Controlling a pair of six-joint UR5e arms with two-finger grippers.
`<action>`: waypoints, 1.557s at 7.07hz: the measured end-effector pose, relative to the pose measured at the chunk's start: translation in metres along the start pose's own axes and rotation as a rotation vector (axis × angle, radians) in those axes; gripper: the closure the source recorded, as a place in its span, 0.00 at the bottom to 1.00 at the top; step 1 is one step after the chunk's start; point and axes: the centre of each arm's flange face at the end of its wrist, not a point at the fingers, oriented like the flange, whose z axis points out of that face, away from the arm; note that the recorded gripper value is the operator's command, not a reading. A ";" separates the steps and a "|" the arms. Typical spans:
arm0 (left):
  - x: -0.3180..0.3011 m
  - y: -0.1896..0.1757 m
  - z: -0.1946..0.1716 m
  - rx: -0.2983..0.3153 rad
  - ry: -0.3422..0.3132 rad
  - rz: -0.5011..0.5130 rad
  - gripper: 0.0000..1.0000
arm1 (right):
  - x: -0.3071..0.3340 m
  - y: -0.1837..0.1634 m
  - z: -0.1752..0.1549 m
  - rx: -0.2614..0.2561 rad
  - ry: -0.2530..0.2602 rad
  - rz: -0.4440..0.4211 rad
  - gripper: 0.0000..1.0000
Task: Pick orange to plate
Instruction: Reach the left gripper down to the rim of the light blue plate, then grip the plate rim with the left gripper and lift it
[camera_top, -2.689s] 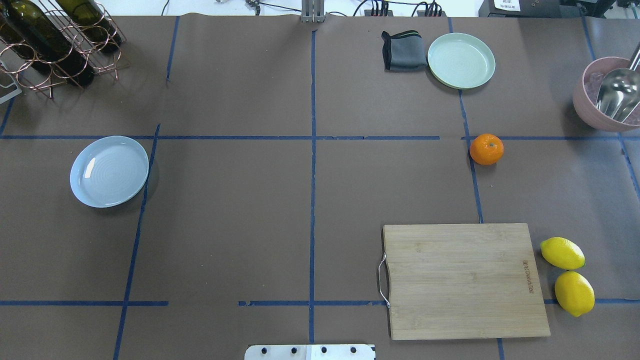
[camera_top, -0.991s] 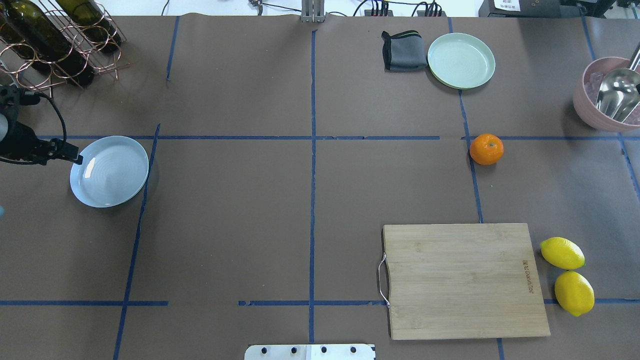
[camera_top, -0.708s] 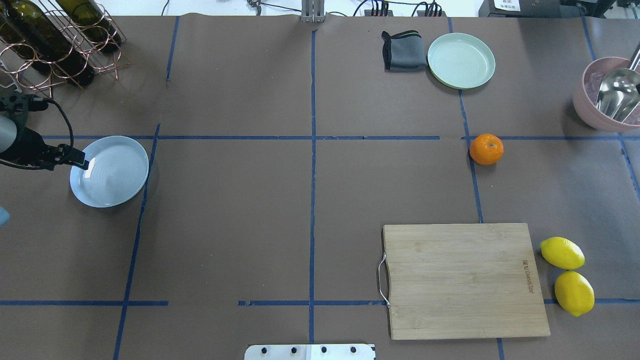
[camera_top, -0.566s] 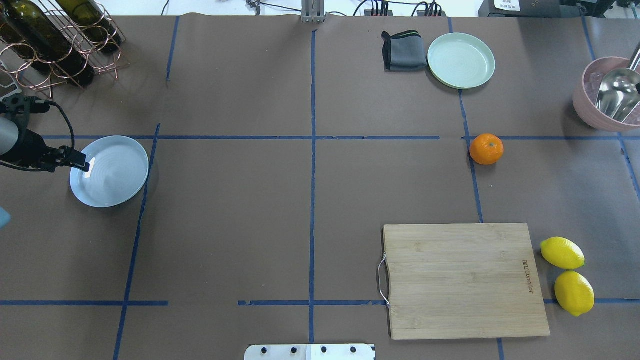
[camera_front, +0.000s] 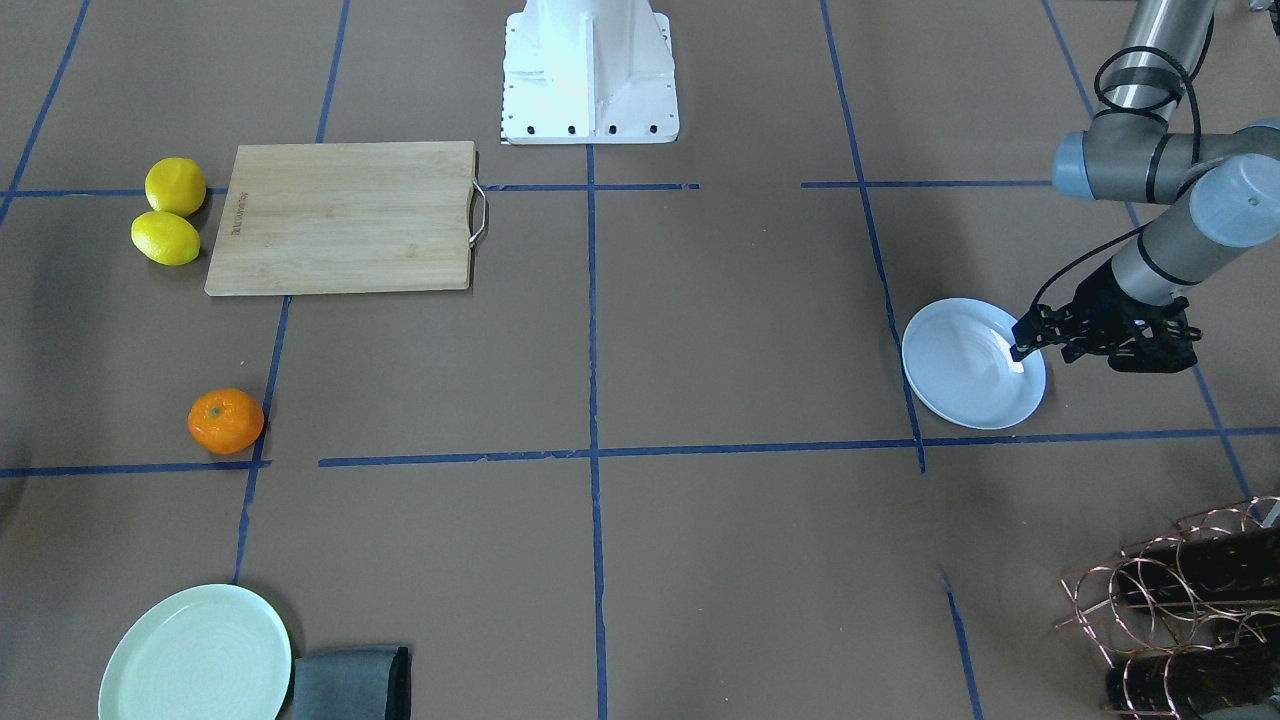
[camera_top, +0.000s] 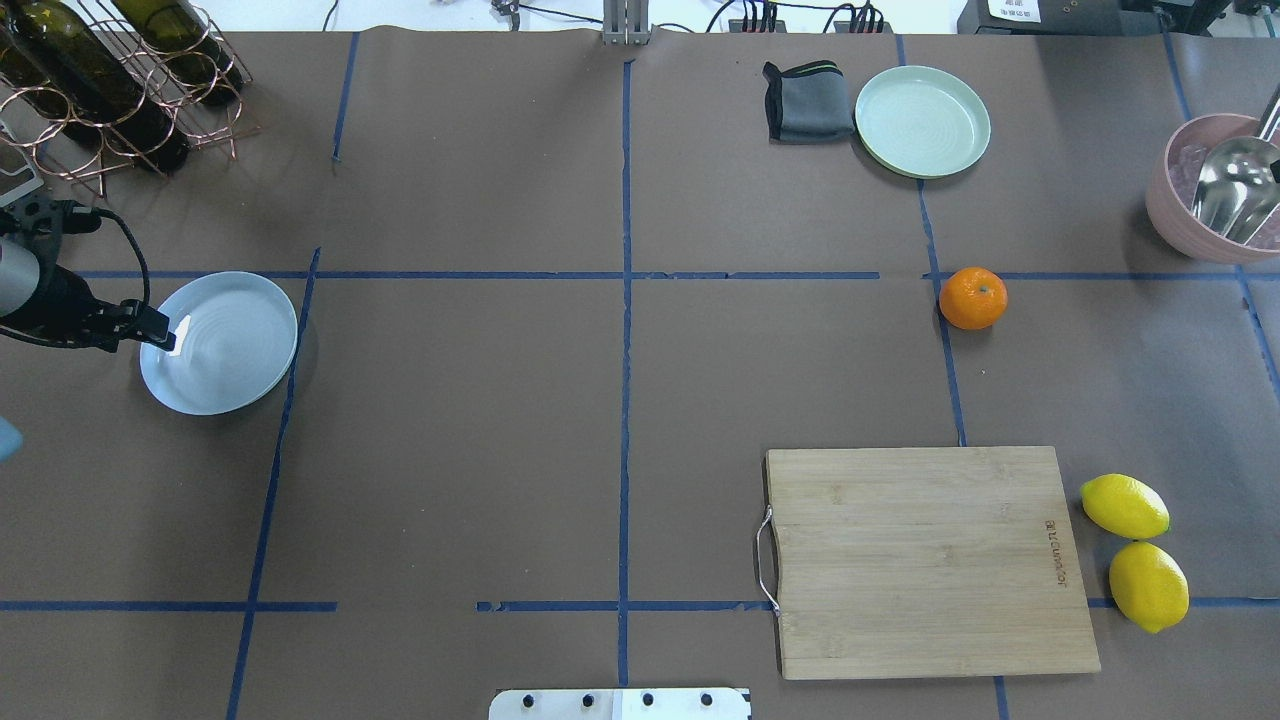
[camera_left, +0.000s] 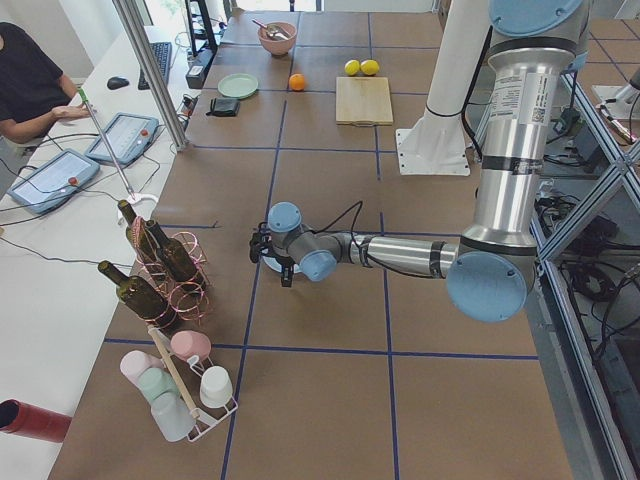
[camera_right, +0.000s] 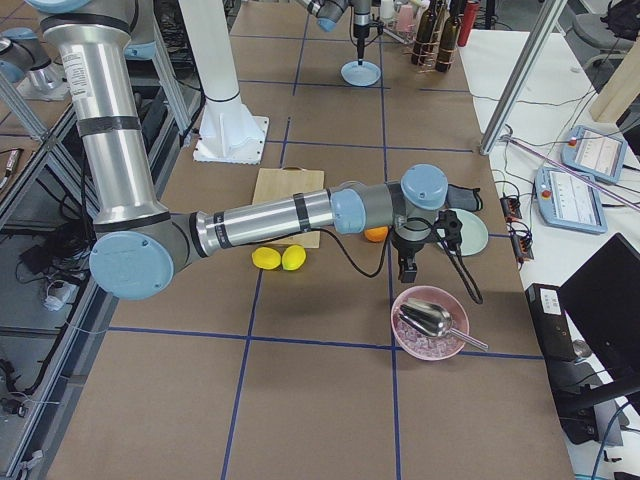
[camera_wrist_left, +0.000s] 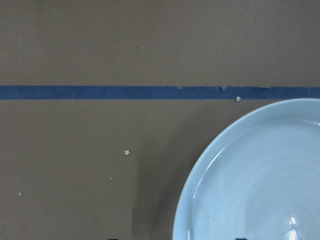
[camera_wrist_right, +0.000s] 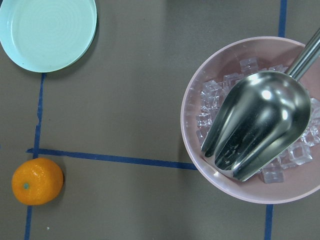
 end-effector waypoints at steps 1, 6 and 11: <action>-0.001 0.000 0.000 -0.001 -0.001 -0.002 0.97 | -0.001 -0.001 -0.001 0.002 0.000 -0.002 0.00; 0.009 0.002 -0.008 -0.018 0.033 0.006 1.00 | -0.011 -0.009 -0.007 0.015 -0.004 0.020 0.00; 0.118 -0.090 -0.155 -0.059 0.178 -0.216 1.00 | -0.057 -0.030 0.000 0.009 -0.013 0.082 0.00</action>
